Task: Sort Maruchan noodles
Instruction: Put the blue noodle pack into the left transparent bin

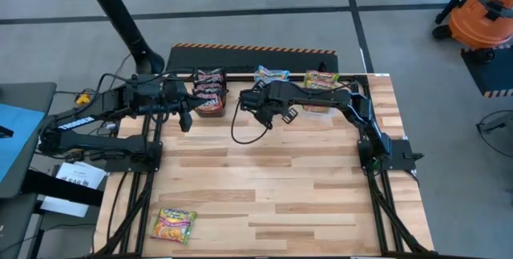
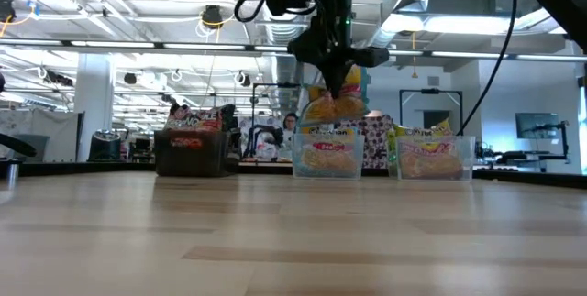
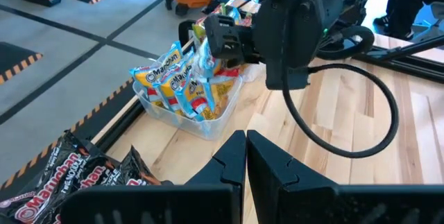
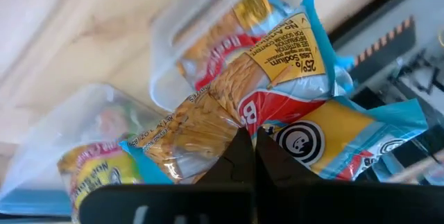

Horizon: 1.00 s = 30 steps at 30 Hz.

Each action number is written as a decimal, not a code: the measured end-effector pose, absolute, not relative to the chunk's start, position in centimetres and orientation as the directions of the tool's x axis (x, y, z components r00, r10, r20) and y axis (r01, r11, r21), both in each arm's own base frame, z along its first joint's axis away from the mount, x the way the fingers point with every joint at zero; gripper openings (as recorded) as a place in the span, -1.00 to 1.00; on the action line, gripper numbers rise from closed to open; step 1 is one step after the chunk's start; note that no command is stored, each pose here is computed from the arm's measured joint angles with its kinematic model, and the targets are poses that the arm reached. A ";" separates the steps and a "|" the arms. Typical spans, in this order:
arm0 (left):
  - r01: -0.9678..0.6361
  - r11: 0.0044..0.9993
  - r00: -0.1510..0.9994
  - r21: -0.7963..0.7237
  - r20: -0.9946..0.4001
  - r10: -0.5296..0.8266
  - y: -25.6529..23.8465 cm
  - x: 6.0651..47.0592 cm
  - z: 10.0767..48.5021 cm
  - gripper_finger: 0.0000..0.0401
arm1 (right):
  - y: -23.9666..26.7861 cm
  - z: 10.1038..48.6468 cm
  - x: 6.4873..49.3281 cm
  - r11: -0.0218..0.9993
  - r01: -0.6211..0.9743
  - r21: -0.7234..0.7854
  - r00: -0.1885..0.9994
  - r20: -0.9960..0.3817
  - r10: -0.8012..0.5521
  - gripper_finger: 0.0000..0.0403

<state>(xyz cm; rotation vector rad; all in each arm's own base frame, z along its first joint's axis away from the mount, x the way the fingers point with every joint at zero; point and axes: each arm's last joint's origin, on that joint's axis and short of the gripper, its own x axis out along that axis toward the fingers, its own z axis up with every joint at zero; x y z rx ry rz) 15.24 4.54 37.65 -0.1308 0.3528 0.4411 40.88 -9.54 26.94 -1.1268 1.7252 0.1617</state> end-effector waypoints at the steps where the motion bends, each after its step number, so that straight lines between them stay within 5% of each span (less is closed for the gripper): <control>1: -0.439 0.897 0.845 -0.048 -0.361 0.394 4.5 15.2 37.6 -1.00 | -9.6 26.6 41.0 0.554 -0.744 -0.374 -0.040 -0.803 -0.595 -0.97; 10: -0.439 0.897 0.844 -0.048 -0.363 0.394 4.5 15.2 37.6 -1.00 | -10.4 23.7 42.3 0.539 -0.764 -0.355 -0.080 -0.777 -0.624 -0.97; 17: -0.440 0.897 0.835 -0.042 -0.388 0.391 4.5 15.1 37.4 -1.00 | -10.6 23.8 43.3 0.532 -0.721 -0.444 0.000 -0.768 -0.641 -0.97; 30: -0.441 0.897 0.833 -0.035 -0.387 0.395 4.5 15.1 37.4 -1.00 | -11.3 23.7 42.4 0.623 -0.656 -0.426 -0.069 -0.788 -0.612 -0.95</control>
